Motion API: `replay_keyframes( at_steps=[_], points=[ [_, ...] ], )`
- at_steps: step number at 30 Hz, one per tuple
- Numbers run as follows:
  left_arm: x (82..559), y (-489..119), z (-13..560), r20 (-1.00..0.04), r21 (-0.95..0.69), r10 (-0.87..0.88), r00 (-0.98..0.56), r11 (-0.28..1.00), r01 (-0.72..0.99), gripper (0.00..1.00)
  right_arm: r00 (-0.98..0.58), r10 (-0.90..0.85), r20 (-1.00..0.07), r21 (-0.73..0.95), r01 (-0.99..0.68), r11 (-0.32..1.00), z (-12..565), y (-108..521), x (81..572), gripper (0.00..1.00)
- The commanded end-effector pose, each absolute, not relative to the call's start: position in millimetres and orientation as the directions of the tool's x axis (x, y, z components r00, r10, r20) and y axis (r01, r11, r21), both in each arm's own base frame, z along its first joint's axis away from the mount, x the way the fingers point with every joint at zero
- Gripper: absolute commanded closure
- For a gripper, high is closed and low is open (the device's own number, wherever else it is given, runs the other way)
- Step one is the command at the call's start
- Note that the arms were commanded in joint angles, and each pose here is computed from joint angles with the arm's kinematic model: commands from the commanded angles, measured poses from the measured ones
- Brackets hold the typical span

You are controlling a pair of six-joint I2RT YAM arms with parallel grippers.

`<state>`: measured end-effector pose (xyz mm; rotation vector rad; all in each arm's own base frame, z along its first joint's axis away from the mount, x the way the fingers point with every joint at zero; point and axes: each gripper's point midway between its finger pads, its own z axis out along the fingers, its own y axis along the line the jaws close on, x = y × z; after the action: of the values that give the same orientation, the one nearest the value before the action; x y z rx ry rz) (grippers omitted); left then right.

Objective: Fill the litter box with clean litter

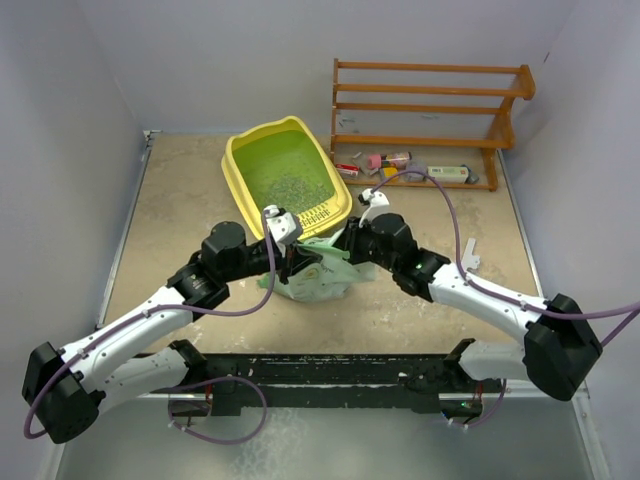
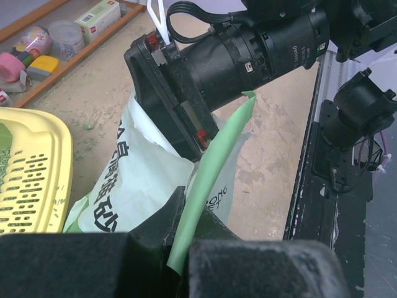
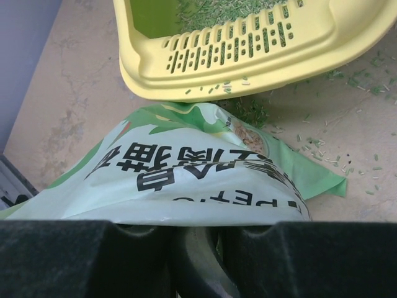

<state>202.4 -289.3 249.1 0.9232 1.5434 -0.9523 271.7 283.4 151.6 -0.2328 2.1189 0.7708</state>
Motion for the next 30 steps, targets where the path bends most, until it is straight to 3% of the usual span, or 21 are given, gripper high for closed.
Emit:
replay_keyframes(
  at_steps=[1,18,30],
  points=[
    [202,-289,282,-0.996,-0.052,0.042,-0.073,0.374,0.926,1.0,-0.855,-0.06,-0.515,0.495,-0.353,0.794,69,272,199,1.0],
    [201,-281,269,-0.99,-0.043,0.105,-0.092,0.397,0.917,1.0,-0.872,0.097,-0.48,0.696,-0.311,0.647,154,288,180,1.0],
    [195,-277,269,-0.989,-0.044,0.11,-0.095,0.394,0.918,1.0,-0.871,0.211,-0.443,0.788,-0.266,0.555,169,294,180,1.0]
  ],
)
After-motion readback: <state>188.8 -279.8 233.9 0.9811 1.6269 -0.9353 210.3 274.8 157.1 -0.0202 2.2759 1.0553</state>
